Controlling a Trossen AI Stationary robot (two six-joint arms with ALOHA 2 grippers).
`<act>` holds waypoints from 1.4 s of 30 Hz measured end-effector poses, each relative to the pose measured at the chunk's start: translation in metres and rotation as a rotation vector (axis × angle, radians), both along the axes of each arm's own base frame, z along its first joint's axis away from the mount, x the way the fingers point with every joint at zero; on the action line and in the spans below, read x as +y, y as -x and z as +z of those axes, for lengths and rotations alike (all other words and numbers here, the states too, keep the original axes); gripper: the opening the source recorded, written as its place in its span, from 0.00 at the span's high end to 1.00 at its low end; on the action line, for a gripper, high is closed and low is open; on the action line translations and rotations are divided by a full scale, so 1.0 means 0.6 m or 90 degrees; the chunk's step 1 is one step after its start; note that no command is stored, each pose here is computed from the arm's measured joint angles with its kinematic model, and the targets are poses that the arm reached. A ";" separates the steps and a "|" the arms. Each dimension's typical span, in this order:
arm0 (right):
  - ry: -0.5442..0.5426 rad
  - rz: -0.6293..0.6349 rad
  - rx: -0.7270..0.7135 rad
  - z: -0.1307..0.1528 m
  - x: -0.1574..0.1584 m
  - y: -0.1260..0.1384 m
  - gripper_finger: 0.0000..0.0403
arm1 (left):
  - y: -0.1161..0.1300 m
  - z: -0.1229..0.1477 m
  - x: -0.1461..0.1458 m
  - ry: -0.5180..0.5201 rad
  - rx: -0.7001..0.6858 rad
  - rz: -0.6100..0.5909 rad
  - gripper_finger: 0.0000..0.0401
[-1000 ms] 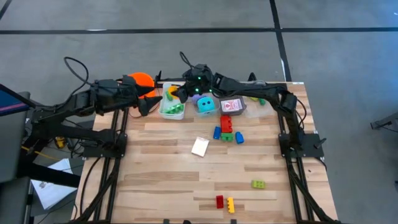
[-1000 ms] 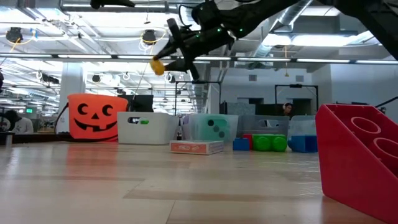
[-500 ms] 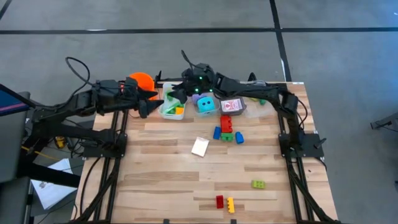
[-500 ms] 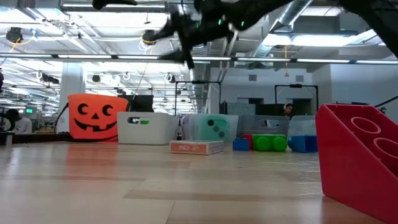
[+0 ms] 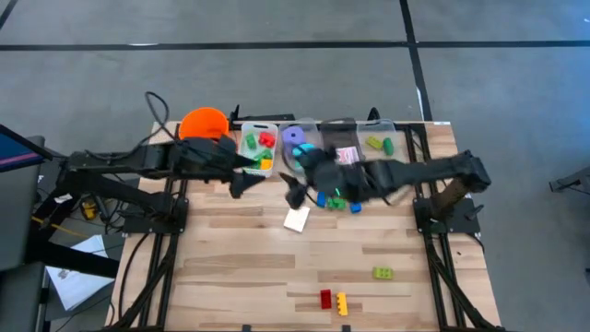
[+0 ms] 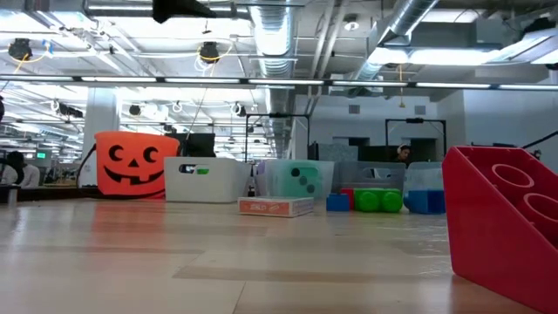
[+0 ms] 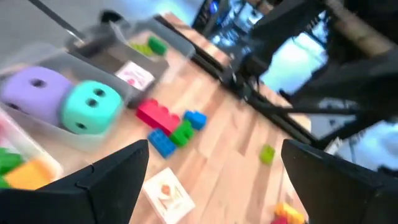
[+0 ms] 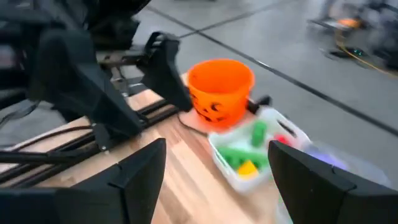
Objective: Pick & Place Toys
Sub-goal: Put the 1 stud blue game piece into the white bin
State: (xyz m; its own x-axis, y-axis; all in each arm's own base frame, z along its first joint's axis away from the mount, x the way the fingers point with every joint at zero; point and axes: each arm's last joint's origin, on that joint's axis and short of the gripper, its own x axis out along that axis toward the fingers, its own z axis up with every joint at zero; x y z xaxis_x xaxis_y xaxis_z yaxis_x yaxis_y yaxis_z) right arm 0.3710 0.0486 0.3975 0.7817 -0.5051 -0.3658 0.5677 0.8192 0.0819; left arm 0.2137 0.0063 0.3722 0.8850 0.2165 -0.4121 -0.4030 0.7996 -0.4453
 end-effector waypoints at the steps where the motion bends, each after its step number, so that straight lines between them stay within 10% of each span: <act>1: -0.010 -0.023 -0.005 0.002 0.020 0.014 0.32 | -0.009 -0.005 -0.005 0.000 0.007 -0.009 0.10; 9: -0.191 -0.162 -0.008 -0.035 0.128 0.107 0.32 | -0.093 -0.056 -0.038 -0.027 0.052 -0.077 0.10; 17: -0.281 -0.326 0.226 -0.111 0.158 0.155 0.32 | -0.163 -0.093 -0.080 0.073 -0.002 -0.158 0.10; 35: -0.096 -0.243 0.407 -0.187 0.129 0.130 0.32 | -0.191 -0.072 -0.097 0.151 -0.161 -0.157 0.10; 42: -0.210 -0.244 0.312 -0.229 0.096 0.212 0.32 | -0.164 -0.036 -0.080 0.056 -0.194 -0.173 0.10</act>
